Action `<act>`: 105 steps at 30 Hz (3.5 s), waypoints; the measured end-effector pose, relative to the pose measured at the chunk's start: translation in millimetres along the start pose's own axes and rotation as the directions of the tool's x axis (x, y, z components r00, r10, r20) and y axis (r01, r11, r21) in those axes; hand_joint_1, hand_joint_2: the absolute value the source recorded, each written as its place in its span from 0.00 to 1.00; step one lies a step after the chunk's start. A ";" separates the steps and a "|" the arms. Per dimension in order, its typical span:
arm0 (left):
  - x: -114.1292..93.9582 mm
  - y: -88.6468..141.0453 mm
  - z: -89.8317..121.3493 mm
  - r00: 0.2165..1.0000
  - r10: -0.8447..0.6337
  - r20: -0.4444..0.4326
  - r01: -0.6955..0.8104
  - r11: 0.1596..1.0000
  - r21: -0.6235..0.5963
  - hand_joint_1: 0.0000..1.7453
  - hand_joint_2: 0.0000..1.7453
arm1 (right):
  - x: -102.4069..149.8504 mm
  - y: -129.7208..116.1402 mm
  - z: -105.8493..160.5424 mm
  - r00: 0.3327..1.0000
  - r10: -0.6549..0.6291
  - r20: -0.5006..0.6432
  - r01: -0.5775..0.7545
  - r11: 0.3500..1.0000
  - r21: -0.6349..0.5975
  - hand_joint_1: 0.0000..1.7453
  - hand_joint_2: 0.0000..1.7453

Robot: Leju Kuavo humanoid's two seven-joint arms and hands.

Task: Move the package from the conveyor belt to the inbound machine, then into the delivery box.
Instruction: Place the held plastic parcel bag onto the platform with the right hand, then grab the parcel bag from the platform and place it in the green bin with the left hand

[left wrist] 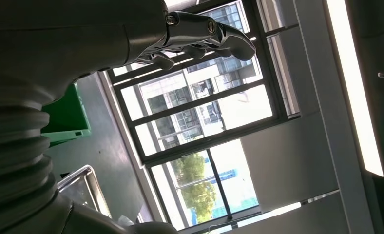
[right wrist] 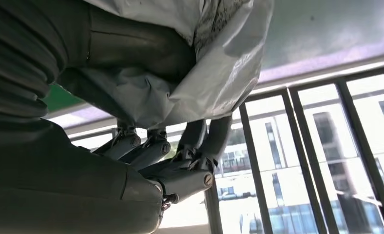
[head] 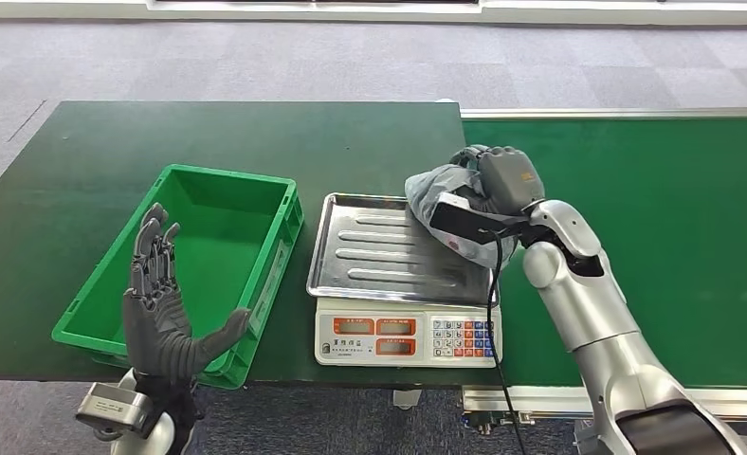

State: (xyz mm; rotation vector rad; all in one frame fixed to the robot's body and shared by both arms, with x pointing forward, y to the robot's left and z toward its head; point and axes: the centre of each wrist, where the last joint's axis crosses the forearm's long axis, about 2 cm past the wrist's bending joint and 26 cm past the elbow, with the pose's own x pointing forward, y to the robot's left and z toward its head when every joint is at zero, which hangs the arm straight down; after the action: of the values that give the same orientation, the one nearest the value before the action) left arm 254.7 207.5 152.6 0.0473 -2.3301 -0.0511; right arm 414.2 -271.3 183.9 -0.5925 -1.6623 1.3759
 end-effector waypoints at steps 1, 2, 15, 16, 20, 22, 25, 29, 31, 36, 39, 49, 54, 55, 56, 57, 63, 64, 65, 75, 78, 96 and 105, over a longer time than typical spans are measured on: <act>-0.1 0.3 0.1 1.000 -0.001 -0.001 0.001 1.000 0.000 0.00 1.00 | -0.2 1.9 -2.2 1.000 0.005 -0.007 -0.005 1.000 0.018 0.00 1.00; -0.2 0.7 0.3 1.000 -0.003 -0.002 0.003 1.000 0.000 0.00 1.00 | -0.2 3.8 -3.9 1.000 0.008 -0.010 -0.007 0.999 0.033 0.00 1.00; 1.0 4.1 3.3 1.000 -0.017 -0.009 0.017 1.000 0.016 0.00 1.00 | 4.2 13.8 -18.4 0.984 -0.147 0.099 0.139 0.987 0.085 0.00 1.00; 0.8 4.1 3.3 1.000 -0.017 -0.010 0.017 1.000 0.016 0.00 1.00 | 6.2 14.9 -19.2 0.968 -0.208 0.140 0.197 0.976 0.090 0.00 1.00; -1.4 3.8 2.5 0.998 -0.039 -0.042 0.039 0.999 -0.001 0.00 1.00 | 17.9 15.8 -21.7 0.868 -0.410 0.278 0.403 0.911 0.086 0.00 1.00; -4.5 3.0 0.4 0.993 -0.071 -0.097 0.069 0.997 -0.027 0.00 1.00 | 24.4 12.5 -22.5 0.829 -0.455 0.324 0.463 0.885 0.058 0.00 1.00; -14.7 -0.4 -9.6 0.973 -0.135 -0.186 0.121 0.989 -0.088 0.00 1.00 | 31.5 5.1 -20.7 0.743 -0.535 0.401 0.577 0.817 0.021 0.00 1.00; -39.9 -12.4 -41.7 0.919 -0.276 -0.282 0.220 0.951 -0.215 0.00 1.00 | 36.7 -2.5 -9.7 0.604 -0.618 0.504 0.715 0.699 0.000 0.00 1.00; -53.0 -20.4 -60.3 0.882 -0.350 -0.314 0.266 0.922 -0.281 0.00 1.00 | 37.9 -5.1 -3.2 0.554 -0.631 0.544 0.756 0.655 -0.009 0.00 1.00; -72.1 -42.2 -91.9 0.826 -0.457 -0.332 0.323 0.864 -0.386 0.00 1.00 | 37.4 -8.3 15.1 0.485 -0.631 0.605 0.814 0.579 -0.049 0.00 1.00; -76.5 -55.4 -102.6 0.802 -0.496 -0.334 0.333 0.834 -0.439 0.00 1.00 | 35.2 -9.1 28.1 0.516 -0.603 0.608 0.818 0.558 -0.140 0.00 1.00; -75.4 -115.3 -115.0 0.795 -0.487 -0.361 0.203 0.775 -0.599 0.00 1.00 | 40.2 11.7 91.1 0.601 -0.528 0.600 0.799 0.396 -0.453 0.00 1.00; -69.9 -140.2 -105.7 0.818 -0.259 -0.513 -0.130 0.787 -0.603 0.00 1.00 | 49.9 12.8 105.7 0.663 -0.473 0.580 0.748 0.371 -0.551 0.00 1.00; -66.8 -146.9 -103.9 0.810 -0.196 -0.553 -0.200 0.794 -0.575 0.00 1.00 | 52.7 11.4 107.6 0.669 -0.467 0.578 0.741 0.362 -0.565 0.00 1.00; -63.2 -154.2 -102.5 0.799 -0.138 -0.586 -0.259 0.800 -0.541 0.00 1.00 | 55.2 9.8 109.4 0.674 -0.462 0.577 0.736 0.352 -0.578 0.00 1.00; -59.0 -161.8 -101.1 0.786 -0.088 -0.613 -0.308 0.803 -0.510 0.00 1.00 | 57.6 8.1 111.1 0.677 -0.459 0.576 0.733 0.342 -0.588 0.00 1.00; -37.2 -197.0 -88.0 0.755 -0.003 -0.655 -0.411 0.776 -0.478 0.00 1.00 | 68.4 4.3 119.6 0.673 -0.448 0.588 0.733 0.298 -0.612 0.00 1.00; -35.3 -200.1 -85.8 0.760 -0.009 -0.650 -0.412 0.766 -0.493 0.00 1.00 | 69.6 4.3 120.5 0.673 -0.446 0.590 0.733 0.294 -0.614 0.00 1.00; -33.8 -202.5 -84.0 0.764 -0.010 -0.646 -0.414 0.759 -0.502 0.00 1.00 | 70.6 4.4 121.2 0.674 -0.444 0.590 0.732 0.291 -0.616 0.00 1.00; -27.3 -214.0 -73.6 0.769 0.004 -0.640 -0.405 0.777 -0.482 0.00 1.00 | 80.5 7.3 126.4 0.677 -0.429 0.598 0.728 0.273 -0.629 0.00 1.00; -26.7 -215.0 -72.8 0.773 -0.003 -0.635 -0.400 0.774 -0.491 0.00 1.00 | 81.5 7.0 126.4 0.676 -0.427 0.600 0.729 0.269 -0.629 0.00 1.00; -39.5 -205.6 -72.2 0.808 -0.147 -0.570 -0.158 0.878 -0.451 1.00 1.00 | 82.5 2.7 121.3 0.669 -0.407 0.622 0.737 0.257 -0.625 0.00 1.00; -45.7 -199.7 -74.1 0.807 -0.186 -0.561 -0.118 0.879 -0.461 1.00 1.00 | 81.6 -0.5 116.0 0.667 -0.401 0.628 0.740 0.256 -0.622 0.00 1.00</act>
State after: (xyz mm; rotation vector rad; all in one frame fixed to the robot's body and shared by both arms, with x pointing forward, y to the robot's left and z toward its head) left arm 343.5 8.7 160.1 -0.1278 -1.6264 -0.5559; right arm 274.8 -267.7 209.8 -0.1407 -2.5077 -0.0442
